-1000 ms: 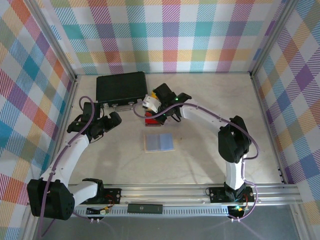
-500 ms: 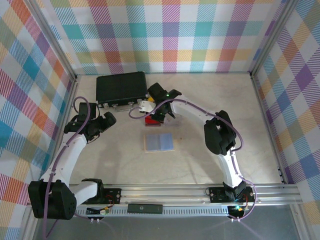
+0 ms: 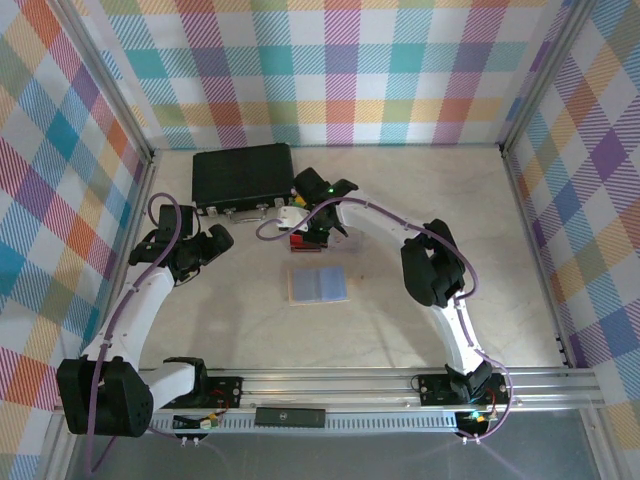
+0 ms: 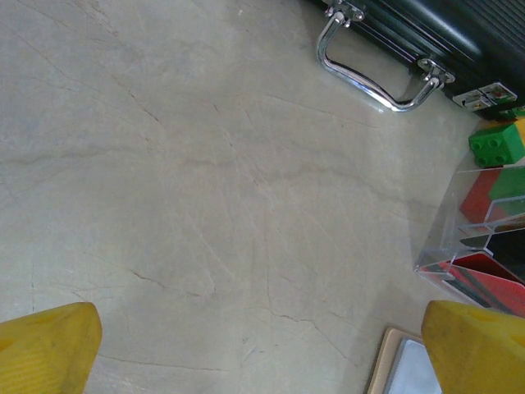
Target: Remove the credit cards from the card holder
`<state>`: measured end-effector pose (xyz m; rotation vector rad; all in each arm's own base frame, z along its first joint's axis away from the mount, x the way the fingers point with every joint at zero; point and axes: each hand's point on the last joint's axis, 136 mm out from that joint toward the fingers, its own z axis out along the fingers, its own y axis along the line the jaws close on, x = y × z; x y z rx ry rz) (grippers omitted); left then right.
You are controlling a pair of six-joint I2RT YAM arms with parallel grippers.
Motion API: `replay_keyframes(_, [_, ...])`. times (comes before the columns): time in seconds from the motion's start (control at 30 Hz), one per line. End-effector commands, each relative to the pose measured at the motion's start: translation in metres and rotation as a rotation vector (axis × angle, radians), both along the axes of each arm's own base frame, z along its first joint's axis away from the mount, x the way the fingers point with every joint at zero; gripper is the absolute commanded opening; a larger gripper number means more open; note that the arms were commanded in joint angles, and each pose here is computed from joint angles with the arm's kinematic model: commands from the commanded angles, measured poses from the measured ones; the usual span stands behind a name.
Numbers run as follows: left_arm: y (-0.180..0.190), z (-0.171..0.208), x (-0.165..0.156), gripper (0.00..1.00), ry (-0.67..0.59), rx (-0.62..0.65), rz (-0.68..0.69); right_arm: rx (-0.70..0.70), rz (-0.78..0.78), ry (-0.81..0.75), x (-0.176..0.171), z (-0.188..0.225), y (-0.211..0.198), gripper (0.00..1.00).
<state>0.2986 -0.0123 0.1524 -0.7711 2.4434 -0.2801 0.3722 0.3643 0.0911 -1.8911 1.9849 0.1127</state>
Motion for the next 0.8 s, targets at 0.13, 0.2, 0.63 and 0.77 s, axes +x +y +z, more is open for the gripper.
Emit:
replay_keyframes(0.13, [0.001,-0.001,-0.002,1.0,0.012,-0.006,-0.01,-0.003,0.014,0.0,0.004,0.0,0.002,0.01])
replay_keyframes(0.2, [0.0,-0.001,-0.001,1.0,0.011,-0.009,-0.014,-0.003,0.013,0.001,0.004,0.0,0.002,0.03])
replay_keyframes(0.63, [0.001,0.0,-0.001,1.0,0.013,-0.002,-0.017,-0.016,-0.01,-0.035,0.014,0.0,0.001,0.27])
replay_keyframes(0.77, [0.001,0.0,-0.001,1.0,0.014,-0.003,-0.017,0.051,-0.034,-0.023,0.01,0.02,0.007,0.28])
